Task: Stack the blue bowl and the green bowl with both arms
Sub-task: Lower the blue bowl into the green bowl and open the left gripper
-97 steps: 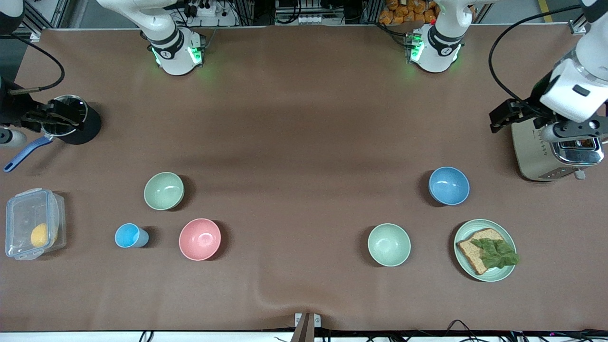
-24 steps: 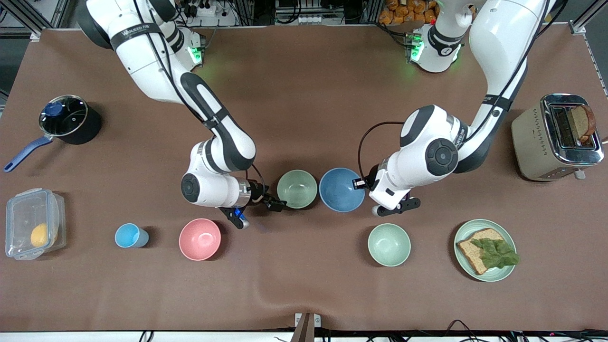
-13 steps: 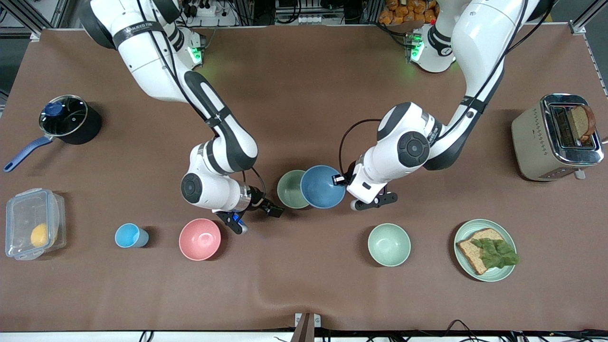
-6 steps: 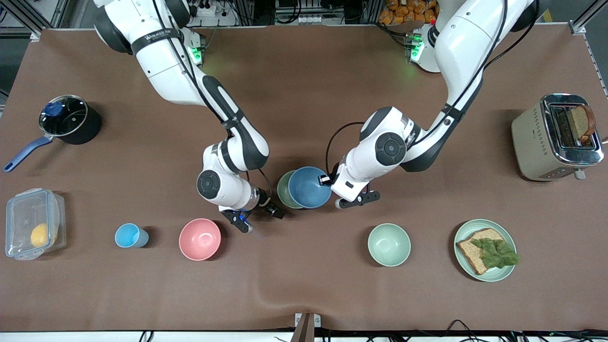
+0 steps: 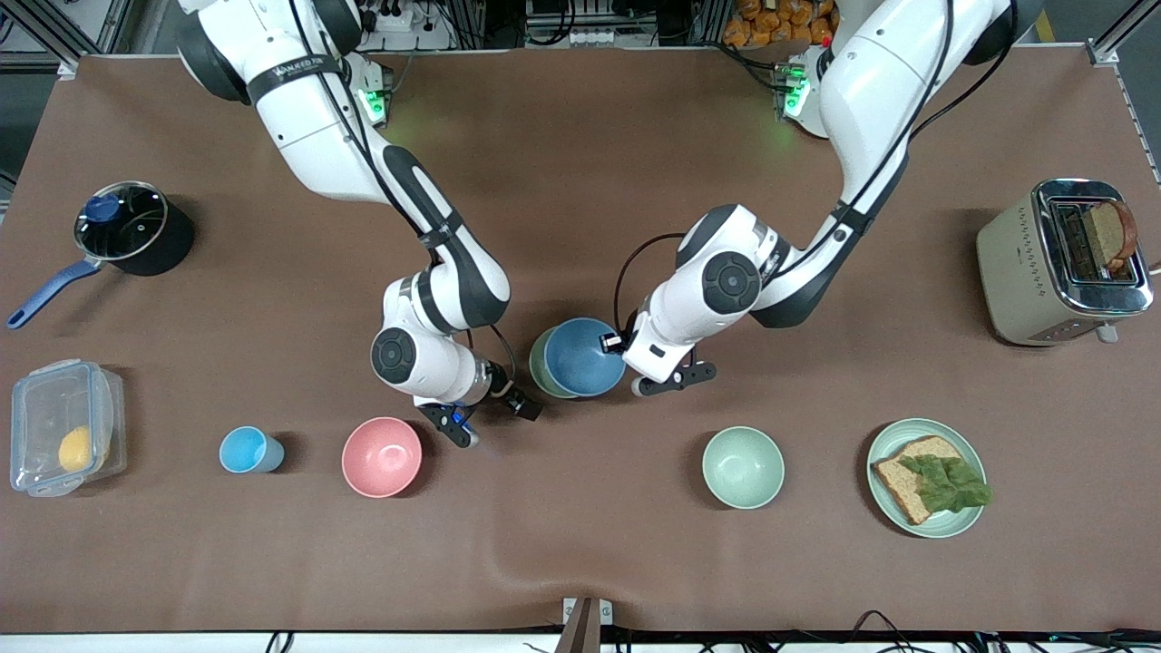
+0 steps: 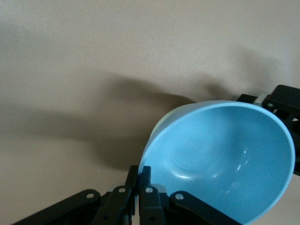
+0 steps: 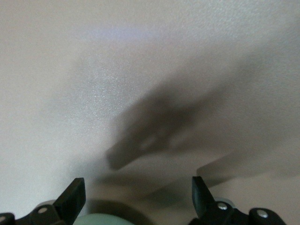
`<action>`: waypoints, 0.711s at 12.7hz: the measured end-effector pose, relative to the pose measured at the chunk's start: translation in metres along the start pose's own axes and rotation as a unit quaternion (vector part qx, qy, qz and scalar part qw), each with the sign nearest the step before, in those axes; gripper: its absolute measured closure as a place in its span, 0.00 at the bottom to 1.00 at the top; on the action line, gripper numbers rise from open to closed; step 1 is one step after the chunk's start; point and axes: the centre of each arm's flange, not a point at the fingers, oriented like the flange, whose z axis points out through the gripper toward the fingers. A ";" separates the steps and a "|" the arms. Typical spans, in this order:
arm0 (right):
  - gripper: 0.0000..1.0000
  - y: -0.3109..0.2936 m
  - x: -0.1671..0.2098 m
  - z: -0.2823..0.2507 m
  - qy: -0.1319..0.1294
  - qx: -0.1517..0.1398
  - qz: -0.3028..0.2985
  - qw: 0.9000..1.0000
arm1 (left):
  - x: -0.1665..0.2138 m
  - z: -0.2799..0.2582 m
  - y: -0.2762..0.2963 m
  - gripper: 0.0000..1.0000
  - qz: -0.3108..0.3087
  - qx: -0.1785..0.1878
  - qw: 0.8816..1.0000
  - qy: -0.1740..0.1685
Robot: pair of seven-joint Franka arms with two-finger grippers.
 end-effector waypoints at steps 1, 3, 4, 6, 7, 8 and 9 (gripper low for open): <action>0.00 -0.002 0.001 -0.004 -0.004 -0.002 0.002 1.000 | -0.002 0.008 0.000 0.96 -0.001 0.008 1.000 0.004; 0.00 -0.006 0.001 -0.008 -0.005 0.000 0.017 1.000 | -0.007 0.022 0.003 0.96 -0.004 0.020 1.000 0.014; 0.00 -0.006 0.001 -0.009 -0.005 0.001 0.021 1.000 | -0.009 0.026 0.005 0.96 -0.006 0.021 1.000 0.016; 0.00 -0.006 0.001 -0.009 -0.005 0.001 0.026 1.000 | -0.011 0.032 0.011 0.96 -0.009 0.019 1.000 0.016; 0.00 -0.007 0.000 -0.009 -0.005 0.001 0.026 1.000 | -0.012 0.034 0.013 0.96 -0.009 0.017 1.000 0.016; 0.00 -0.007 0.000 -0.009 -0.006 0.001 0.027 1.000 | -0.011 0.035 0.014 0.96 -0.010 0.016 1.000 0.017; 0.00 -0.007 -0.002 -0.008 -0.006 0.000 0.030 1.000 | -0.010 0.036 0.014 0.96 -0.010 0.016 1.000 0.017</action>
